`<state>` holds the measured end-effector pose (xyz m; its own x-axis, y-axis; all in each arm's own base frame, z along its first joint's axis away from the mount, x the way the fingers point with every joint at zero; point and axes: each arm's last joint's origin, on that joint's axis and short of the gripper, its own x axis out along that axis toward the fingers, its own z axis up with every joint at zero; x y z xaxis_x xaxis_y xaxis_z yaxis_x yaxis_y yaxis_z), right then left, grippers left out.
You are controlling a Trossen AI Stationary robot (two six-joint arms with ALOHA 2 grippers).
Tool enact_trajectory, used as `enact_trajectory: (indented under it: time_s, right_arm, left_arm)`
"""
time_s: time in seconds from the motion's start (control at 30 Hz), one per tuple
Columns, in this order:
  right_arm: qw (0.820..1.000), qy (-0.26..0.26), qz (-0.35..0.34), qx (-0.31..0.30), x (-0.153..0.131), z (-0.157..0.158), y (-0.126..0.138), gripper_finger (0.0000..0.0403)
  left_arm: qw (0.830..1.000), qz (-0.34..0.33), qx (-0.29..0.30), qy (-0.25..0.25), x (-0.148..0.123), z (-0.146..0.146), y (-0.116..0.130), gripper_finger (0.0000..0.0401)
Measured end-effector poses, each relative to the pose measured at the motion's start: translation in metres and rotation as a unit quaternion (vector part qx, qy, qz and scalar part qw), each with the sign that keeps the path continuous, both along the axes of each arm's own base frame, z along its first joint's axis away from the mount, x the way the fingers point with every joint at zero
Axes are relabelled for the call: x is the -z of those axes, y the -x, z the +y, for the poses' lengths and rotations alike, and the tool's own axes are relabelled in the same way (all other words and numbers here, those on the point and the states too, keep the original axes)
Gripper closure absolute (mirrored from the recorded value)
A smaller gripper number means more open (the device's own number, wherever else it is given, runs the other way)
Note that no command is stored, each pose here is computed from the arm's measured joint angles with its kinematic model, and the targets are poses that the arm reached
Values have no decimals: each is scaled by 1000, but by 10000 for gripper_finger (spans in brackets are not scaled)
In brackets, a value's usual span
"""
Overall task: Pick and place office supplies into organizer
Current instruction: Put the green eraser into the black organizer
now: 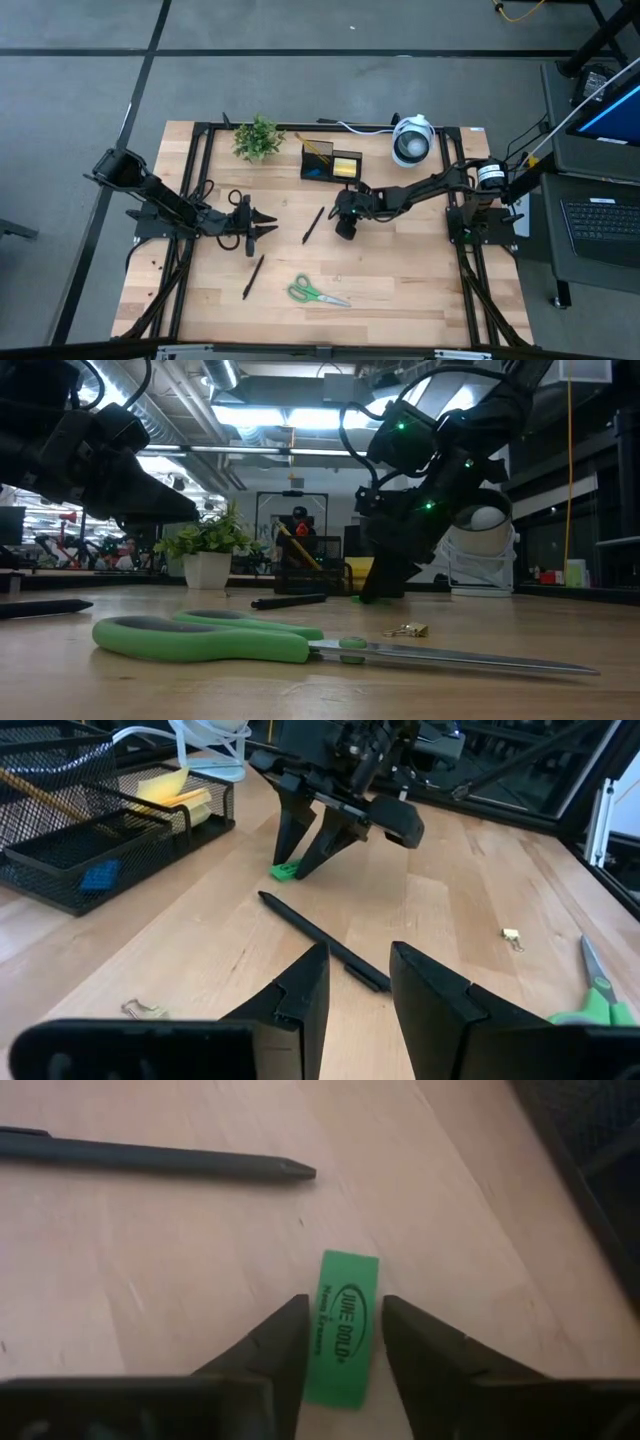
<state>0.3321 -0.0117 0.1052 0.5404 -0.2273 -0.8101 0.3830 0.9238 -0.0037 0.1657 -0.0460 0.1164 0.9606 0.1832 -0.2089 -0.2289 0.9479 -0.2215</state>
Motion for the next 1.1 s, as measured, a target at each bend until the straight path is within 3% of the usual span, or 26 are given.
enact_trajectory:
  time_s: [0.23,0.57,0.77,1.1]
  right_arm:
    - [1000,8,5,-11,1,0,0,320]
    - [999,10,-21,-24,-13,-2,1,318]
    - [997,31,-64,-41,-35,-4,-12,318]
    - [981,119,-129,-84,-87,-28,-46,317]
  left_arm:
    - [1000,0,0,1,0,0,0,299]
    - [1000,-1,-1,1,0,0,0,299]
    - [1000,-1,-1,1,0,0,0,299]
    - [1000,-1,-4,-1,0,0,0,299]
